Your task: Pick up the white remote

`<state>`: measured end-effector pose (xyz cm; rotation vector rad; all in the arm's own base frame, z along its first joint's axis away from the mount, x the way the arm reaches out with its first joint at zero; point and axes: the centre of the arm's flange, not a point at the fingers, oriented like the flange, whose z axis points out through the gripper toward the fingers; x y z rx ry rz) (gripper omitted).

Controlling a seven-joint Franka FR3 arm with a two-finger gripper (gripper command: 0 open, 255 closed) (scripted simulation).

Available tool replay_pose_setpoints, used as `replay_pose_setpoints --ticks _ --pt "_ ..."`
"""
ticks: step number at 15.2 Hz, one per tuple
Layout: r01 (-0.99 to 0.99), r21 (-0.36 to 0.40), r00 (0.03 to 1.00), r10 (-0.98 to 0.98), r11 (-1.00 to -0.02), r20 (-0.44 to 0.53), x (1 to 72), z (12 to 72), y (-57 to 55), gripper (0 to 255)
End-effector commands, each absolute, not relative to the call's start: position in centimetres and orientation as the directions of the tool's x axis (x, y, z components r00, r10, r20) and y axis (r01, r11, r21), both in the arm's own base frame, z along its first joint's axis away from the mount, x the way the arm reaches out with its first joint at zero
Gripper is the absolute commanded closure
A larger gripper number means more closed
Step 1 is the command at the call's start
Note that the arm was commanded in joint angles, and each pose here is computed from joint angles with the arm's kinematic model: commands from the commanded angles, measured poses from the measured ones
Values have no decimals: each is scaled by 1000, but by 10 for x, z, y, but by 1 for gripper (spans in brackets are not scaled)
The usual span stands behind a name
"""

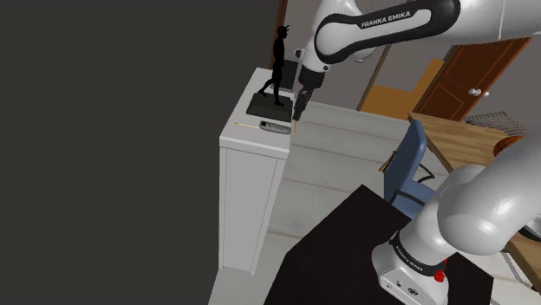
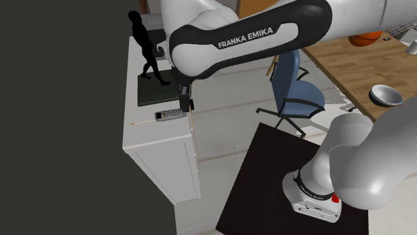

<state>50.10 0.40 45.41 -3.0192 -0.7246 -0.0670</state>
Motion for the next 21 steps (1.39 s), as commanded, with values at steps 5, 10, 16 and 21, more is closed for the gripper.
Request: replay_pose_setpoints --ticks 5,10,16,21 --pt "567 -16 823 566 -823 46 563 407 28 0" --pt "587 -14 809 586 -809 45 574 382 32 0" --pt "587 -14 809 586 -809 45 574 358 32 0" --pt "587 -14 809 586 -809 45 575 358 33 255"
